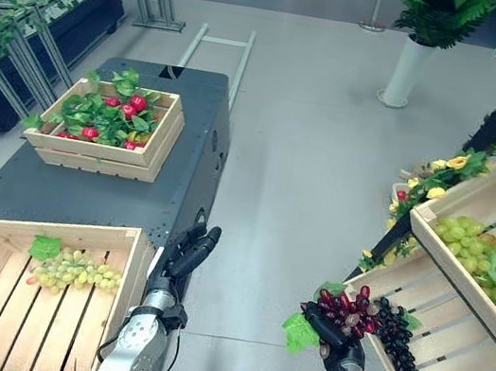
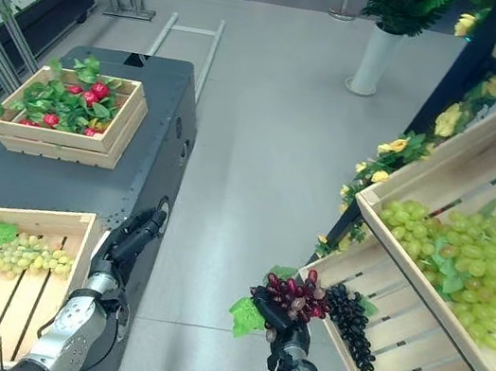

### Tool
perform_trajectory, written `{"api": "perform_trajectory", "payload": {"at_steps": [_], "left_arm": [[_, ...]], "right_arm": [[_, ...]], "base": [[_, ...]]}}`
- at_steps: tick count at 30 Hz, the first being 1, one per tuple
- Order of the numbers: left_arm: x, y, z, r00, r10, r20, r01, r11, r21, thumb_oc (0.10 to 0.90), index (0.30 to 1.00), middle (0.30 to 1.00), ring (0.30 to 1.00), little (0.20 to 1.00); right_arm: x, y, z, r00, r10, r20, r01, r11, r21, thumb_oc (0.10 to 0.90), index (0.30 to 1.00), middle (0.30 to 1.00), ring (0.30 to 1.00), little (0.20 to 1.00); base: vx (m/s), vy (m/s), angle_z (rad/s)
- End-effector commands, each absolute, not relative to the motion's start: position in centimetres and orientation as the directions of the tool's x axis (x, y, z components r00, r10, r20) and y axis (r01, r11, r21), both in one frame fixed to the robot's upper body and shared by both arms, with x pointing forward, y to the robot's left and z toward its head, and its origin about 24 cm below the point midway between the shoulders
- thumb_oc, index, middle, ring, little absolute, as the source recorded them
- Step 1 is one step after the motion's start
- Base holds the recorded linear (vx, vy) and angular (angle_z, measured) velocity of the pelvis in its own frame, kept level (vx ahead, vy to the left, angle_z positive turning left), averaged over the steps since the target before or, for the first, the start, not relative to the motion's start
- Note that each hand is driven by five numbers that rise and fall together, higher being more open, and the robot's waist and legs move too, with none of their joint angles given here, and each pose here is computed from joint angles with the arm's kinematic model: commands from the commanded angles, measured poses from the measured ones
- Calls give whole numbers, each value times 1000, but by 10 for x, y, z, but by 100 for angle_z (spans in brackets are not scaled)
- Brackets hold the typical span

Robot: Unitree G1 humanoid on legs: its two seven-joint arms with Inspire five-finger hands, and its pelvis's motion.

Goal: Pick up the fruits from the basket on one side to the basket on the other side

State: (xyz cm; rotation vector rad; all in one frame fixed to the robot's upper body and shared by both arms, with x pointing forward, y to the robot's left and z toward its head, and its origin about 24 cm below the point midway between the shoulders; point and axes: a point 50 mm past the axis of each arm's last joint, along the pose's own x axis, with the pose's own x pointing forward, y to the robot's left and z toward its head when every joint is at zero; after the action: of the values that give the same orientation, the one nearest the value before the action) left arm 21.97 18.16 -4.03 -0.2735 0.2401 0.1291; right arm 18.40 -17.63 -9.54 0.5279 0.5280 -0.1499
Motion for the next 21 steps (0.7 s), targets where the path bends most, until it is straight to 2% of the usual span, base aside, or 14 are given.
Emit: {"api": "perform_trajectory", "payload": {"at_steps": [1, 7, 9, 12, 16, 21], "left_arm": [[248, 172, -6, 994, 82, -69, -101, 931, -351, 800, 900, 900, 900, 900], [252, 178, -6, 992, 95, -86, -117, 945, -305, 800, 900, 900, 900, 900], [248, 185, -6, 988, 127, -82, -144, 955, -259, 800, 900, 900, 900, 900], [254, 203, 4, 978, 205, -29, -205, 938, -280, 800, 900, 900, 900, 900], [258, 198, 4, 968, 245, -54, -248, 902, -355, 800, 900, 900, 900, 900], [264, 187, 16, 980, 198, 19, -176, 908, -380, 800, 900, 900, 900, 900]], "right_arm": [[243, -182, -42, 978, 27, -206, 72, 887, 456, 400, 300, 300, 300, 300], [242, -193, -39, 979, -61, -197, 150, 866, 478, 400, 300, 300, 300, 300], [244, -190, -38, 982, -49, -181, 135, 857, 498, 400, 300, 300, 300, 300], [260, -187, -21, 995, -31, -97, 76, 858, 508, 400, 300, 300, 300, 300], [274, -186, -12, 994, -46, -96, 88, 862, 500, 400, 300, 300, 300, 300], [285, -198, 13, 996, -89, 30, 64, 871, 487, 400, 300, 300, 300, 300]], "base": [[-13, 193, -91], [94, 146, -104], [-14, 48, -56], [-124, -39, -83], [-61, -89, -31], [-67, -85, -6]]}}
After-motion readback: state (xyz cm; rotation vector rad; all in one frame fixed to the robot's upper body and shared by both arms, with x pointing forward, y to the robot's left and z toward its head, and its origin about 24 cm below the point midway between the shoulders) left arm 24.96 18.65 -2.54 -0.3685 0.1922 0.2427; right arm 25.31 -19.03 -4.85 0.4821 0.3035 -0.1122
